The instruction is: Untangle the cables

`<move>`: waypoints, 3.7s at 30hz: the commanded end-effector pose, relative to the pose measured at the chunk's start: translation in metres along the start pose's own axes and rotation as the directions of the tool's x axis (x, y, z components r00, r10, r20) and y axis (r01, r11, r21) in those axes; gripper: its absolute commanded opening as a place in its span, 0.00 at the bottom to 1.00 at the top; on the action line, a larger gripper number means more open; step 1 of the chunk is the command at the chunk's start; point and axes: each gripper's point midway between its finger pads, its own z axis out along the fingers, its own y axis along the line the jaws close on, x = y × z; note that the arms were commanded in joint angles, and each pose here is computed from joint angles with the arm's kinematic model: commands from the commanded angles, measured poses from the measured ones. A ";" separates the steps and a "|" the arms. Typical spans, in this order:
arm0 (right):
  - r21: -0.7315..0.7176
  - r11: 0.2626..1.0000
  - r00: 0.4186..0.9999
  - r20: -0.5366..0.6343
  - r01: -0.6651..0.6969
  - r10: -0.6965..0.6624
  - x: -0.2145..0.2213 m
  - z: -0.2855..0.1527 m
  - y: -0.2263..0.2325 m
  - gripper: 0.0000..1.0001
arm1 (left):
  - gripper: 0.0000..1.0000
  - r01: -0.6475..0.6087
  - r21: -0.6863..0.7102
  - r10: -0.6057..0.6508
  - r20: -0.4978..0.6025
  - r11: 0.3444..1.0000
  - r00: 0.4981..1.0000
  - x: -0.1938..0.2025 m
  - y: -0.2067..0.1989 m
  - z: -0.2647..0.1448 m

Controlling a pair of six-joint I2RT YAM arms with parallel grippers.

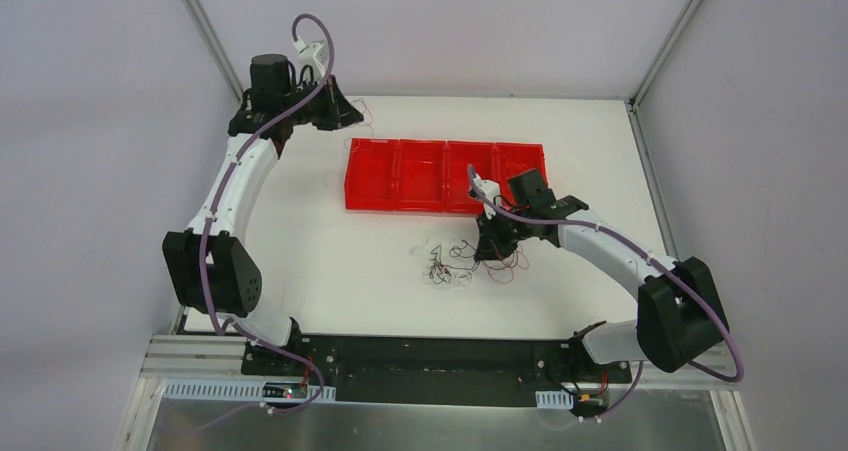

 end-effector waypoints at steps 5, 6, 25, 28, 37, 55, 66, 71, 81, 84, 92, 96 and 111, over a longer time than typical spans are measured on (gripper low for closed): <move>-0.019 1.000 0.999 0.038 0.017 -0.016 -0.020 -0.005 0.004 0.00 | 0.00 -0.093 -0.080 0.088 -0.068 0.992 0.994 0.046 0.036 0.006; -0.020 1.000 0.999 0.038 0.018 -0.017 -0.020 -0.005 0.004 0.00 | 0.00 -0.088 -0.080 0.082 -0.073 0.993 0.994 0.048 0.038 0.008; -0.051 0.998 0.991 0.135 0.028 -0.021 -0.099 -0.031 0.028 0.33 | 0.68 -0.091 -0.081 0.076 -0.170 0.993 0.983 0.069 0.029 -0.009; 0.022 1.000 0.997 0.073 0.005 -0.006 -0.079 -0.040 0.012 0.57 | 0.73 -0.095 -0.045 0.086 -0.179 0.994 0.980 0.075 0.018 -0.018; 0.351 0.935 0.984 -0.138 -0.057 0.112 0.023 -0.085 -0.072 0.58 | 0.72 -0.106 0.084 0.122 -0.209 0.991 0.970 0.099 -0.015 -0.028; 0.208 0.938 0.926 -0.202 -0.278 0.319 0.045 -0.049 -0.087 0.54 | 0.70 -0.085 0.213 0.156 -0.342 0.973 0.927 0.161 -0.062 -0.014; 0.203 0.929 0.896 -0.266 -0.310 0.357 0.057 -0.040 -0.088 0.19 | 0.79 -0.229 0.467 0.476 -0.523 0.854 0.707 0.290 -0.122 0.010; 0.208 0.926 0.890 -0.276 -0.314 0.364 0.061 -0.041 -0.086 0.15 | 0.83 -0.354 0.520 0.620 -0.536 0.777 0.573 0.327 -0.120 0.036; 0.243 0.922 0.891 -0.273 -0.300 0.362 0.065 -0.056 -0.085 0.00 | 0.37 -0.504 0.482 0.686 -0.617 0.717 0.385 0.364 -0.080 0.049; 0.278 0.916 0.893 -0.267 -0.288 0.362 0.070 -0.071 -0.089 0.00 | 0.10 -0.538 0.476 0.686 -0.662 0.696 0.302 0.363 -0.051 0.017; 0.338 0.896 0.900 -0.225 -0.287 0.373 0.078 -0.125 -0.102 0.00 | 0.00 -0.573 0.373 0.601 -0.750 0.729 0.276 0.339 0.043 -0.073; 0.380 0.876 0.917 -0.142 -0.297 0.372 0.060 -0.161 -0.110 0.00 | 0.00 -0.584 0.323 0.562 -0.776 0.745 0.286 0.333 0.075 -0.101; 0.576 0.765 0.953 0.103 -0.290 0.284 0.006 -0.310 -0.147 0.00 | 0.00 -0.518 0.249 0.451 -0.837 0.819 0.311 0.343 0.130 -0.131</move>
